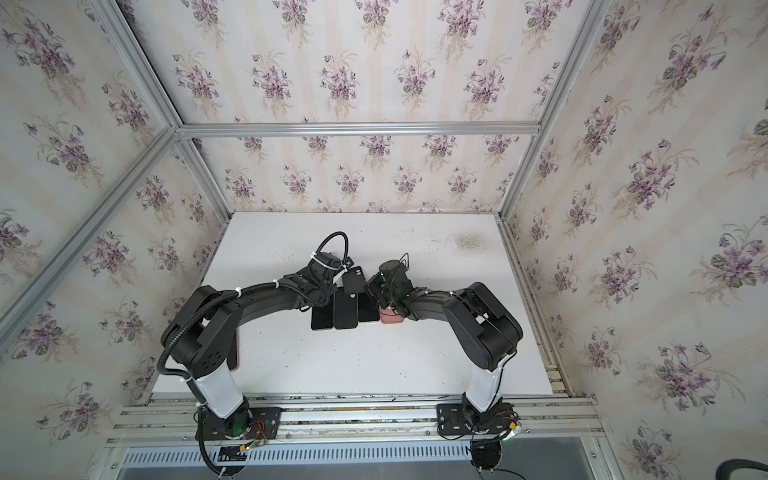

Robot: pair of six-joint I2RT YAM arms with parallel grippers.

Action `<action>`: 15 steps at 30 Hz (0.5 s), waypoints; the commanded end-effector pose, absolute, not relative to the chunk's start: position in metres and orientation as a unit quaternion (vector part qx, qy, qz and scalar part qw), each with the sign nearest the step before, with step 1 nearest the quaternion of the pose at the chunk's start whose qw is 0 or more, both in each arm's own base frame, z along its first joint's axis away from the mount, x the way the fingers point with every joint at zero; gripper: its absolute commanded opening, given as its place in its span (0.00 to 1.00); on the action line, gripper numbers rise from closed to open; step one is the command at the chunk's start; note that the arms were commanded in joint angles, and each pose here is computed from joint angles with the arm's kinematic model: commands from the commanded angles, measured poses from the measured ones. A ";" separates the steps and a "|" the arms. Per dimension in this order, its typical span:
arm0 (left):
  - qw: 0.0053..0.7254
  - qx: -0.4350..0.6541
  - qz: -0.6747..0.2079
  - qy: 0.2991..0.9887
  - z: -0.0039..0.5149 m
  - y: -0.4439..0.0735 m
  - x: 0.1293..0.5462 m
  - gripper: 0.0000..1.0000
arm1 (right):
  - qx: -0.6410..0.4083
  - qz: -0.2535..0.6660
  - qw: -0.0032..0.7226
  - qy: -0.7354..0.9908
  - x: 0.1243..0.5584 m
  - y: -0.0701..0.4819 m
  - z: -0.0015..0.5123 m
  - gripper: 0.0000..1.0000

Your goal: Take the phone out of the phone case

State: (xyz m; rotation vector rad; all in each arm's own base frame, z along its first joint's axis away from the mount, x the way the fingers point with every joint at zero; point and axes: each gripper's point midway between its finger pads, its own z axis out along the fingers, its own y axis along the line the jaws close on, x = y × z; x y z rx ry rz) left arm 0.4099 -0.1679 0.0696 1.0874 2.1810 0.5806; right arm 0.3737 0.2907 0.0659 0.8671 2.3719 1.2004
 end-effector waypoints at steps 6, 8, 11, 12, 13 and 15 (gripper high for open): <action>0.283 0.424 0.192 0.838 0.052 -0.174 0.402 0.21 | 0.312 0.428 0.181 0.829 0.379 0.291 0.066 0.00; 0.285 0.425 0.190 0.838 0.054 -0.174 0.403 0.26 | 0.313 0.428 0.181 0.828 0.381 0.292 0.065 0.00; 0.288 0.425 0.178 0.840 0.055 -0.179 0.403 0.32 | 0.314 0.425 0.186 0.828 0.385 0.292 0.066 0.00; 0.285 0.423 0.180 0.841 0.055 -0.178 0.404 0.34 | 0.314 0.425 0.187 0.828 0.385 0.293 0.066 0.00; 0.284 0.422 0.181 0.842 0.055 -0.178 0.405 0.38 | 0.316 0.424 0.188 0.828 0.386 0.292 0.065 0.00; 0.283 0.422 0.182 0.842 0.055 -0.178 0.405 0.43 | 0.317 0.424 0.191 0.827 0.389 0.293 0.066 0.00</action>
